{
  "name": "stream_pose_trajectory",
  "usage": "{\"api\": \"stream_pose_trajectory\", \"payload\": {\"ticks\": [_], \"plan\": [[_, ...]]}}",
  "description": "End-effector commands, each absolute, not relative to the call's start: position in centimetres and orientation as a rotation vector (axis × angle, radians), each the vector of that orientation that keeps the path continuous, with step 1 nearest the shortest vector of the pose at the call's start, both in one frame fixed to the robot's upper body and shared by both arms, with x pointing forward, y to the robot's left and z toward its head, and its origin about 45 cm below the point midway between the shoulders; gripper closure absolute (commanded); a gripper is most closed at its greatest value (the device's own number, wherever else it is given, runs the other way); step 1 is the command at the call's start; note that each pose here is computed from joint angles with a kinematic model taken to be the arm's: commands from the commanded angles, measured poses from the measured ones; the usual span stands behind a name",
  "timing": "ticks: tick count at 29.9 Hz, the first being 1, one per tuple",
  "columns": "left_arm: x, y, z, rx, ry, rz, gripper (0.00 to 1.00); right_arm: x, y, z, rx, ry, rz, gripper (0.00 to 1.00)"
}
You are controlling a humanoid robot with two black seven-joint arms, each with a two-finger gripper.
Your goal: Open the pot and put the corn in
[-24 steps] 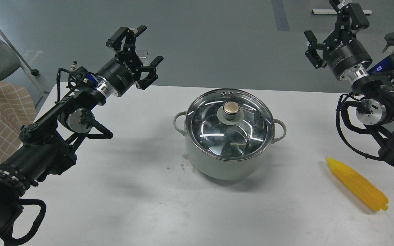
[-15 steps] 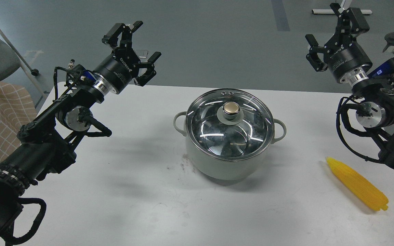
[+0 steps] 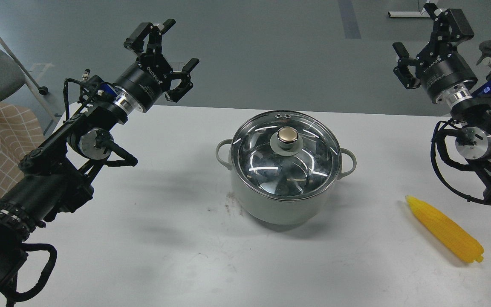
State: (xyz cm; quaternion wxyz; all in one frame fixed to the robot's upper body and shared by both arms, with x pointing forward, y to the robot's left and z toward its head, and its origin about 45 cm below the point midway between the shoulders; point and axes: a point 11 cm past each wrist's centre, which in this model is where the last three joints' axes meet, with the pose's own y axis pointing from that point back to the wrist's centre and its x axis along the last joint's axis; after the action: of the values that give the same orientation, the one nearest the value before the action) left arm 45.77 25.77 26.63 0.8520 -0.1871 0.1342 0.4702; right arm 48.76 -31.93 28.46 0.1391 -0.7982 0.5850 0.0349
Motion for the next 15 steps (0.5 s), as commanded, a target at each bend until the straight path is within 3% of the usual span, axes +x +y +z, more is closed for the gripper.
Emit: {"api": "stream_pose_trajectory", "payload": {"ticks": [1, 15], "plan": [[45.8, 25.9, 26.7, -0.398, 0.282, 0.99, 0.02, 48.8, -31.9, 28.5, -2.307, 1.691, 0.105, 0.0], [46.4, 28.9, 27.6, -0.468, 0.276, 1.096, 0.02, 48.7, -33.6, 27.9, -2.341, 1.777, 0.032, 0.0]]}}
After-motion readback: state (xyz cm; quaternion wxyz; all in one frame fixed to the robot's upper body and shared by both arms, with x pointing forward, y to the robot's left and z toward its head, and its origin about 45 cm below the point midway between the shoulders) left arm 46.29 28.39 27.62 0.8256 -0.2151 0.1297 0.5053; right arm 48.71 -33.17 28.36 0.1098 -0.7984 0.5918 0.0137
